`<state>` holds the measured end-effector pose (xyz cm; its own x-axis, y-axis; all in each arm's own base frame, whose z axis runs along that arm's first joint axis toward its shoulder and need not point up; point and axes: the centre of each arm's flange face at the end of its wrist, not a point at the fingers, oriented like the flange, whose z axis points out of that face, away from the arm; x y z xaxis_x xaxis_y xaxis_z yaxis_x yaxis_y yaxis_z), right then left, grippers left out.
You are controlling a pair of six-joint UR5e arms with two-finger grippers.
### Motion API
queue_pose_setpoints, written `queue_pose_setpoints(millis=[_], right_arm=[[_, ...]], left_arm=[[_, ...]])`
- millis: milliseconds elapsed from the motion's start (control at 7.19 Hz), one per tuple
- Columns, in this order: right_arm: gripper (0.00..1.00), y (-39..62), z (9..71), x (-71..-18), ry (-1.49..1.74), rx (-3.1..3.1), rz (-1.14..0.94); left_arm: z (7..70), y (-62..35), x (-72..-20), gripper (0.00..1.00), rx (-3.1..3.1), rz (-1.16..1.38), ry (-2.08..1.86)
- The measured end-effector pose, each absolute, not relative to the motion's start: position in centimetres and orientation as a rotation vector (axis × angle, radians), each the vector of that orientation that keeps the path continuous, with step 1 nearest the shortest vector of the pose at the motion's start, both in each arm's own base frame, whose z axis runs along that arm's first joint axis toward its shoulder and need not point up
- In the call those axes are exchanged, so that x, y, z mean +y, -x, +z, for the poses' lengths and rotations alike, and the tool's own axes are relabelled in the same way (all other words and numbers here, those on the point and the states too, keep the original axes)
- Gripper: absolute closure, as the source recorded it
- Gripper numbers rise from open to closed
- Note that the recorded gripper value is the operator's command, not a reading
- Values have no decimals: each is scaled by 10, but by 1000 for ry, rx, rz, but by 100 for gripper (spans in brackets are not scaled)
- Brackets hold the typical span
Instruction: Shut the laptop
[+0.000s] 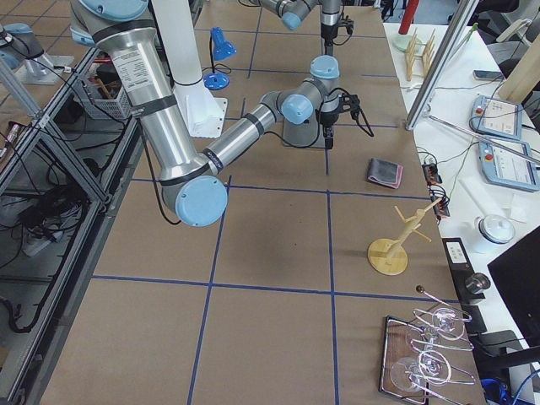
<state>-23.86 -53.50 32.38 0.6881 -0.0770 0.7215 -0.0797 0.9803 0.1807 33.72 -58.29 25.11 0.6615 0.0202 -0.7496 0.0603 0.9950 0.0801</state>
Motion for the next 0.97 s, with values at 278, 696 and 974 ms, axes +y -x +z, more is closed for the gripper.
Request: queue_pose_setpoints(millis=[278,696,974], right_arm=[[0,140,396,-517,-178,-743,-64],[0,-4,507,-465,-150,-795,-123],[0,-33,533,-445,-147,-805,-115]], left_arm=[[296,-232,-565,0,764,33,-123],[415,-68,-550,0,741,76,-68],[515,6,-529,0,760,42,16]])
